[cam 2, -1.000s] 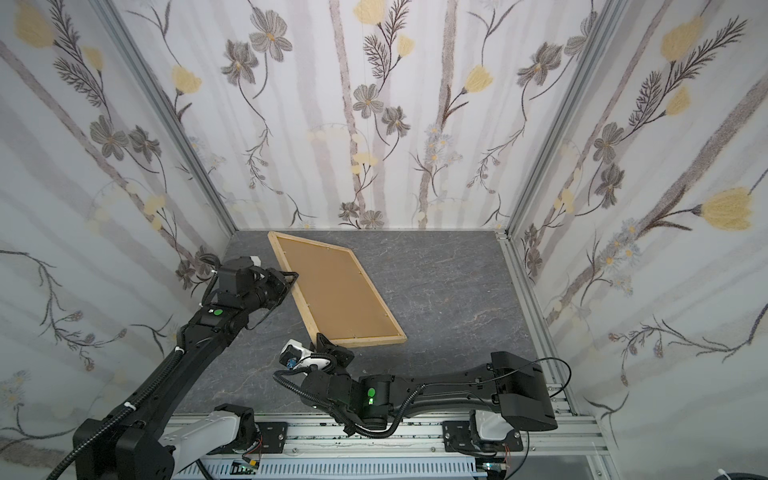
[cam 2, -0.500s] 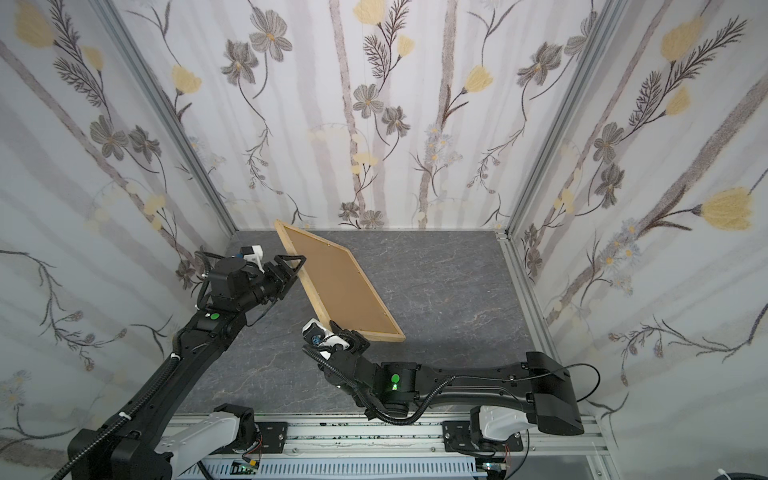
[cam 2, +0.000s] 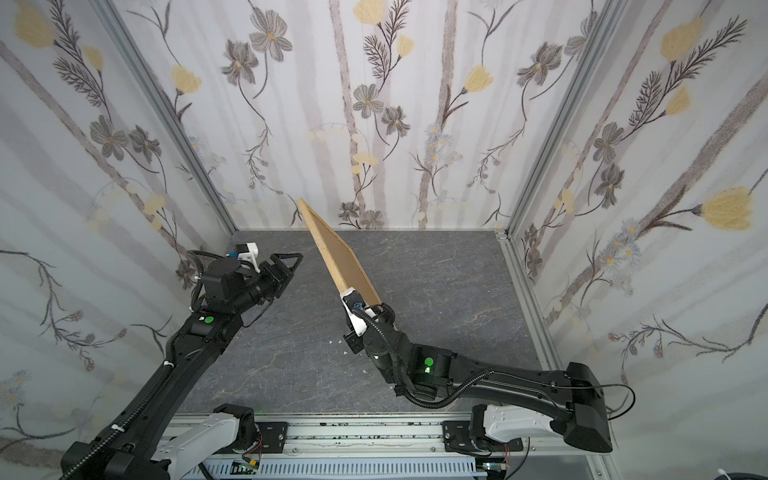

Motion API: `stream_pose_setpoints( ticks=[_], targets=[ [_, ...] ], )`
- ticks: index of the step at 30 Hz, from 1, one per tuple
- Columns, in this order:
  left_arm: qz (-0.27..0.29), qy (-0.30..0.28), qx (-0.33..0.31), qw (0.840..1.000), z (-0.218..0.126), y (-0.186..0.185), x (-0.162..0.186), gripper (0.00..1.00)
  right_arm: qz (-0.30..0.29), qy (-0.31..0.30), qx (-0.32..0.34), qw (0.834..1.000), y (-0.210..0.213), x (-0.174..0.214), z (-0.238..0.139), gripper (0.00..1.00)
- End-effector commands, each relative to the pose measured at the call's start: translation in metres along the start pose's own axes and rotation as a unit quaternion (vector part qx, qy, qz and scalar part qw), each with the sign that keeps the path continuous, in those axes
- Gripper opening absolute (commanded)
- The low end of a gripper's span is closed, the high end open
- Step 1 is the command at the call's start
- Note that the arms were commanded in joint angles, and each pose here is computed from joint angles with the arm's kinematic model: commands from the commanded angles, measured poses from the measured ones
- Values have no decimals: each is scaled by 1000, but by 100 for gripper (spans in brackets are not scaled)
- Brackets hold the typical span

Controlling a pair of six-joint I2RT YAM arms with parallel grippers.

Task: Put the photo into the frame
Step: 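Raise the frame upright with the right gripper and flip it face-up onto the table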

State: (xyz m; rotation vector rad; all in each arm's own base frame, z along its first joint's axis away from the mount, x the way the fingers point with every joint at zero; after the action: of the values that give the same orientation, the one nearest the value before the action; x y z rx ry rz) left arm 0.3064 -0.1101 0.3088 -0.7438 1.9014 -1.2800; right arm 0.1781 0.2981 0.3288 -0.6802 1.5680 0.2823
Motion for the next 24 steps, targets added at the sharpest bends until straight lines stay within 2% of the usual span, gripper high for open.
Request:
stream_pose_setpoints(
  ticks=[1, 6, 12, 13, 24],
  targets=[
    [11, -9, -1, 1000, -2, -3, -3, 85, 98, -24, -20, 995, -9, -8, -3, 0],
    [10, -10, -7, 1000, -1, 2, -3, 86, 149, -32, -3, 988, -39, 0, -9, 0],
    [8, -9, -12, 1000, 1, 6, -2, 86, 225, -50, 23, 973, -80, 10, -17, 0],
    [8, -9, -13, 1000, 1, 7, -2, 86, 233, -39, 28, 971, -84, 25, -16, 0],
    [5, -6, -23, 1000, 4, 18, 1, 86, 351, -58, 80, 931, -139, 67, -33, 0]
  ],
)
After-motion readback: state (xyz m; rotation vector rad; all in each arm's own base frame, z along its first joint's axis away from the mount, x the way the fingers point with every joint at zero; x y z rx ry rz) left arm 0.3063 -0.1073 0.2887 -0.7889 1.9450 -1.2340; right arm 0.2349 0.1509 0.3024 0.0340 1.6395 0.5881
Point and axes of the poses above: each gripper's point midway between its finger pads, its own z axis out along the fingers, its own y axis along the line the jaws close on, x = y × z, the point moved 4 cm from there along -z, back along the fingers, and after that the axes turned 11 degrees about -z, right-handed, at the moved point
